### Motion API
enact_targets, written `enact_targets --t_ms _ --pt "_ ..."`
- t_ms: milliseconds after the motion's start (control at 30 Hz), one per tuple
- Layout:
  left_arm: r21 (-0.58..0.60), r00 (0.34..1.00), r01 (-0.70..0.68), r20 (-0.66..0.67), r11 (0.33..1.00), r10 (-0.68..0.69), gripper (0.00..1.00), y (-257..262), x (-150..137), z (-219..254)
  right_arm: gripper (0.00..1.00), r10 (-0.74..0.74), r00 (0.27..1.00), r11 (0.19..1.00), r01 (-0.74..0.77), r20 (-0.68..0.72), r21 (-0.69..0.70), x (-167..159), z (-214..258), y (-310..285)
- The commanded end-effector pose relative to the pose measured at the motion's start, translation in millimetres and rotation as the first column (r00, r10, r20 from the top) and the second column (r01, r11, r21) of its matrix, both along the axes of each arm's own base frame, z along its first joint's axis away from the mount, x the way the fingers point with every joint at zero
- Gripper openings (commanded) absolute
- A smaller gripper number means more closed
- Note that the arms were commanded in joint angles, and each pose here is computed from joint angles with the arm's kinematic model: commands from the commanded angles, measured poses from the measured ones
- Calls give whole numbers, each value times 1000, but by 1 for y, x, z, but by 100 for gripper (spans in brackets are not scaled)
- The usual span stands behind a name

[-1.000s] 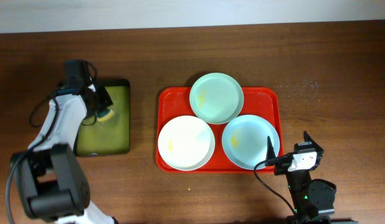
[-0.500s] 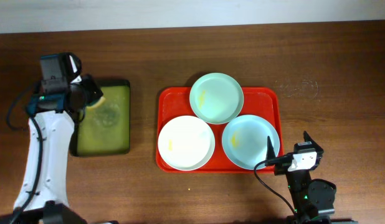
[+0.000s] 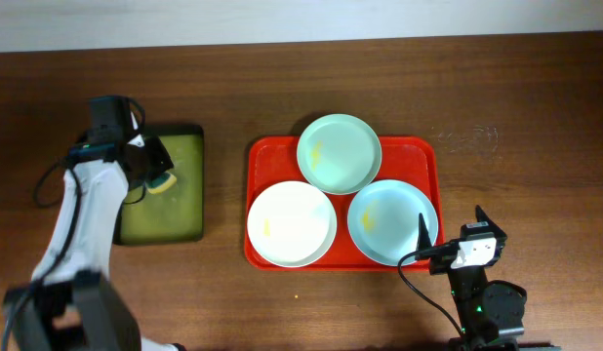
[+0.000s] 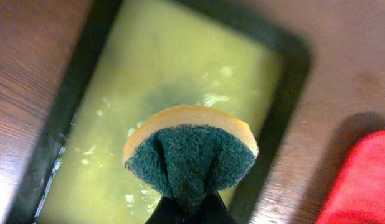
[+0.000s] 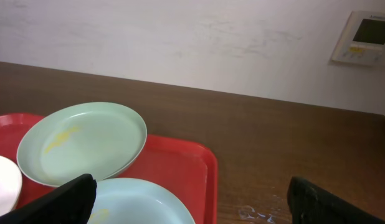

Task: Clean dirty plates on tray and stack at the side
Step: 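Lift the sponge with the left gripper out of the soapy water, then carry the sponge with the left gripper onto the white plate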

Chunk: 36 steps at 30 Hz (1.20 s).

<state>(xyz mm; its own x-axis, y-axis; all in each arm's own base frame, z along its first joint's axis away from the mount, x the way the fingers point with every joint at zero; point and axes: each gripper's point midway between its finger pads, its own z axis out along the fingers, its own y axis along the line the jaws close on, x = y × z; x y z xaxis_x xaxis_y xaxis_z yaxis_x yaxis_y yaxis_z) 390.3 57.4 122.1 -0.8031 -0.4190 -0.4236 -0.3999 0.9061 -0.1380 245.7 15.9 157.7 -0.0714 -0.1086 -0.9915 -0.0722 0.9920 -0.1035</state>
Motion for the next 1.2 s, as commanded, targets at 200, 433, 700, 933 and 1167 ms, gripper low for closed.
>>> enact_targets --t_ms 200,433,700,933,1167 --pt "-24 977 73 204 997 -67 0 -22 -3 79 99 -19 1000 1000 19 -4 9 0 -3 -4" --pt "-75 977 131 179 989 -116 0 -43 -6 71 99 -19 1000 1000 19 -4 9 0 -3 -4" --pt "-85 964 254 102 964 -245 0 -92 -23 60 99 -19 1000 1000 19 -4 9 0 -3 -4" --pt "-132 952 307 37 943 -305 0 -134 -39 38 99 -19 1000 1000 19 -4 9 0 -3 -4" --pt "-227 918 366 -67 902 -390 0 -205 -68 -11 99 -19 1000 1000 19 -4 9 0 -3 -4"
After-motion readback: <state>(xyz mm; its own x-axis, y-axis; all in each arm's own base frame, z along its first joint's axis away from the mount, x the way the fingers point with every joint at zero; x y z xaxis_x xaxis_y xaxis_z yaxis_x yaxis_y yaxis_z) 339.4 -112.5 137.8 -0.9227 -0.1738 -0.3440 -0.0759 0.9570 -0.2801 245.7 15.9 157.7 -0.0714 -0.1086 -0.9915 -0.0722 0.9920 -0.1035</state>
